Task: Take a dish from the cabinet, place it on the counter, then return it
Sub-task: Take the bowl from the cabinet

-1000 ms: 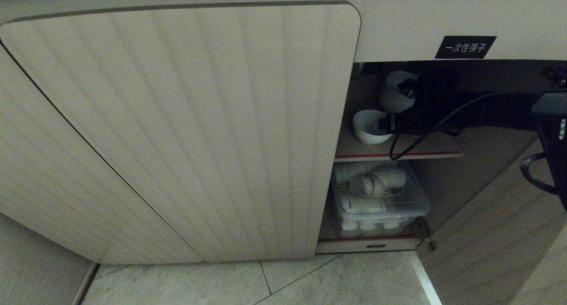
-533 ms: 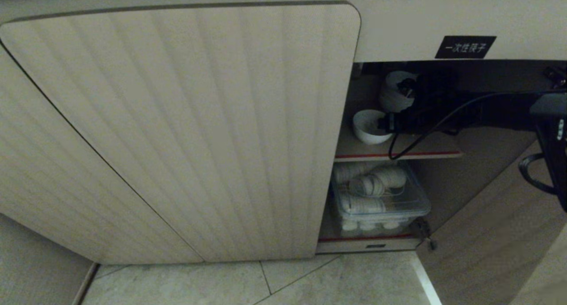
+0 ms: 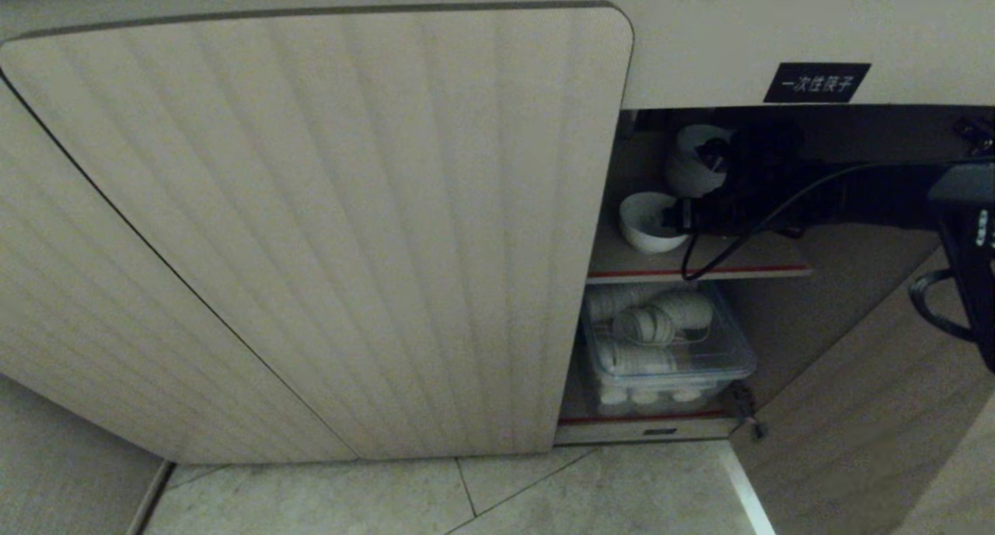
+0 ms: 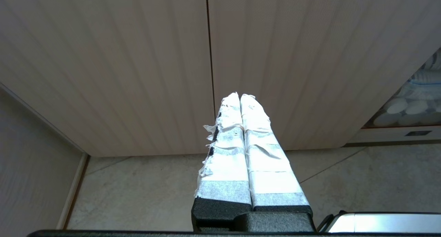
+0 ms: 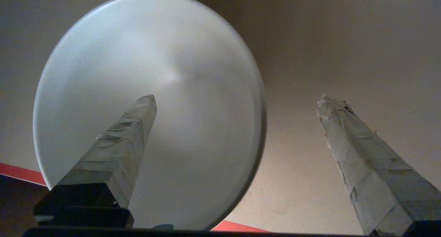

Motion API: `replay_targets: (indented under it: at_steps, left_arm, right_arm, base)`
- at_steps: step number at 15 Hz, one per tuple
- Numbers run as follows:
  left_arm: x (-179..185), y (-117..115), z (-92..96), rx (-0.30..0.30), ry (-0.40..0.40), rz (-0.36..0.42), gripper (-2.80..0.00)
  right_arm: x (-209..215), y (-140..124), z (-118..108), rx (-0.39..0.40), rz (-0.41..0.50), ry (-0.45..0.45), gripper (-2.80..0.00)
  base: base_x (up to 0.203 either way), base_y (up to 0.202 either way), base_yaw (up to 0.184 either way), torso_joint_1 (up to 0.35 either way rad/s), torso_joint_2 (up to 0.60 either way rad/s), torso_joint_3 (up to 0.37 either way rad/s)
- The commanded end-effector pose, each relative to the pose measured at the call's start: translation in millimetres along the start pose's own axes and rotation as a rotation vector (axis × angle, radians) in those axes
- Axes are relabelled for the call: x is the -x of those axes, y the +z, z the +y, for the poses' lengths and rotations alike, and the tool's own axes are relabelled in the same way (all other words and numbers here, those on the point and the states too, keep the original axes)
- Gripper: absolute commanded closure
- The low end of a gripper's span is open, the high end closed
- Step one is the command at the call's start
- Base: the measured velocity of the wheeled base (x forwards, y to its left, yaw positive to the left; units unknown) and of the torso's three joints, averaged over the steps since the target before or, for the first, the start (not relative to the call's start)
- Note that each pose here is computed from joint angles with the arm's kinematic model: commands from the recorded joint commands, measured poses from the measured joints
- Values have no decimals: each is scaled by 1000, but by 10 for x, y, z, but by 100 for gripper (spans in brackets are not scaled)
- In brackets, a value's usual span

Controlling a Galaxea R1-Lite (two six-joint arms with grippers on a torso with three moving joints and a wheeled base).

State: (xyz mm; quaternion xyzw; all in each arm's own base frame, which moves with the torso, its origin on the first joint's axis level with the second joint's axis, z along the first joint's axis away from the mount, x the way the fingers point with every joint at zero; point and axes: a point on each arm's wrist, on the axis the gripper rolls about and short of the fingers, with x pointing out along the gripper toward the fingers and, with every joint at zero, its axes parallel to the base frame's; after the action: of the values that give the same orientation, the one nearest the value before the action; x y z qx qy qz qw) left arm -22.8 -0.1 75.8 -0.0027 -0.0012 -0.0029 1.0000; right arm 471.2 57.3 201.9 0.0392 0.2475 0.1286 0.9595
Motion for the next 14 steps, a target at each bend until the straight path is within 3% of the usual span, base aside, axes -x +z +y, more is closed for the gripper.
replay_targets:
  at_steps: [1, 14]
  left_arm:
    - [0, 0, 0, 1, 0, -1, 0]
    - [0, 0, 0, 1, 0, -1, 0]
  right_arm:
    - [-2, -3, 2, 0, 2, 2, -280]
    - [-23, 1, -9, 3, -14, 0, -280]
  base:
    - [0, 0, 0, 0, 0, 0]
    - [0, 0, 0, 0, 0, 0]
